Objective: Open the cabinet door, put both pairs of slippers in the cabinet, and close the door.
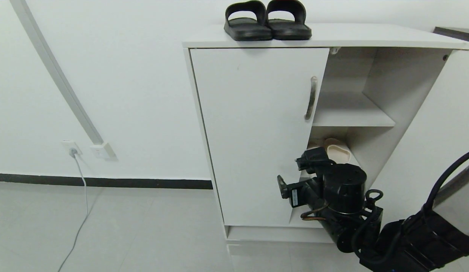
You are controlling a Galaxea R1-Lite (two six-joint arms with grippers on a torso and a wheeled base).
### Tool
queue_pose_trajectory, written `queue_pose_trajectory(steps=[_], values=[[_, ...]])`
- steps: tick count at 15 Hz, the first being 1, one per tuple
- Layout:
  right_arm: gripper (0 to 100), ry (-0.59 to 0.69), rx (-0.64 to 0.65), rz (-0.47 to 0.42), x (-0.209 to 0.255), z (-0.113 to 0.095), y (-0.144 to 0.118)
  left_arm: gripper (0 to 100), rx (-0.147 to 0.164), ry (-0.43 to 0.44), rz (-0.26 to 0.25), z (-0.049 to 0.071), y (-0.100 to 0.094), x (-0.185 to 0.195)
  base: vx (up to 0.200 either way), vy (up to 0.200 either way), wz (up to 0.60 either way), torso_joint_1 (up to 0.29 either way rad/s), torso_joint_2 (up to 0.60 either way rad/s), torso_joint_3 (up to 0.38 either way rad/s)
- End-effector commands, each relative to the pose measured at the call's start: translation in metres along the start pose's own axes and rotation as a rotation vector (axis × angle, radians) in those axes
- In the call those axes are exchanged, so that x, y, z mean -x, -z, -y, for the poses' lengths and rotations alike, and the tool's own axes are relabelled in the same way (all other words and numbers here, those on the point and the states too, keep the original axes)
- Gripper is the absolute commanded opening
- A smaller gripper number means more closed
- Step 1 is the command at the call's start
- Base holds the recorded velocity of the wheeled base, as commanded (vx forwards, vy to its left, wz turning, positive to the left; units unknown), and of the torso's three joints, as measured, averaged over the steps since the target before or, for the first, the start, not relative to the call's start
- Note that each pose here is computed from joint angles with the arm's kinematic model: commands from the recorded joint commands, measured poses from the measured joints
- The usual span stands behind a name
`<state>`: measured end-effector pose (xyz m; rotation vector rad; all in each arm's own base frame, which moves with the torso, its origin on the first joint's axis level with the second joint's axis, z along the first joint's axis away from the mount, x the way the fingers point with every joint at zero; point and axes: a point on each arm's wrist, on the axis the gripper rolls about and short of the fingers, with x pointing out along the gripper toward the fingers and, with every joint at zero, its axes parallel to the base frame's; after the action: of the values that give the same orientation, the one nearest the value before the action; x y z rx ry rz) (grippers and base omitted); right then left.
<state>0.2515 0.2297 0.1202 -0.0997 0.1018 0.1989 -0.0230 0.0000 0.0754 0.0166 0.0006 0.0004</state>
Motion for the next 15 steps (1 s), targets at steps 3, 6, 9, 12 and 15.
queue_pose_trajectory(steps=[3, 6, 9, 12, 15], values=[[100, -0.003, -0.001, 0.002, 0.0000, -0.0012, 0.0004, 0, 0.000, -0.001, 0.001, 0.0000, -0.0003, 0.0000, 0.000, 0.000, 0.00, 0.030, -0.53, -0.372], [100, -0.003, 0.011, -0.006, -0.0002, -0.0013, 0.0030, 0, 0.000, 0.002, 0.001, 0.0000, -0.0003, 0.0000, 0.000, 0.000, 0.00, 0.100, -0.46, -0.360], [100, -0.003, 0.011, -0.007, -0.0006, -0.0016, 0.0039, 0, 0.000, 0.002, 0.001, 0.0000, -0.0003, 0.0000, 0.000, 0.000, 0.00, 0.118, -0.46, -0.336], [100, -0.003, 0.011, -0.007, -0.0006, -0.0016, 0.0039, 0, 0.000, 0.002, 0.001, 0.0000, -0.0003, 0.0000, 0.000, 0.000, 0.00, 0.149, -0.47, -0.323], [100, -0.003, 0.011, -0.007, -0.0006, -0.0016, 0.0039, 0, 0.000, 0.000, 0.001, 0.0001, -0.0003, 0.0000, 0.000, 0.000, 0.00, 0.175, -0.49, -0.321]])
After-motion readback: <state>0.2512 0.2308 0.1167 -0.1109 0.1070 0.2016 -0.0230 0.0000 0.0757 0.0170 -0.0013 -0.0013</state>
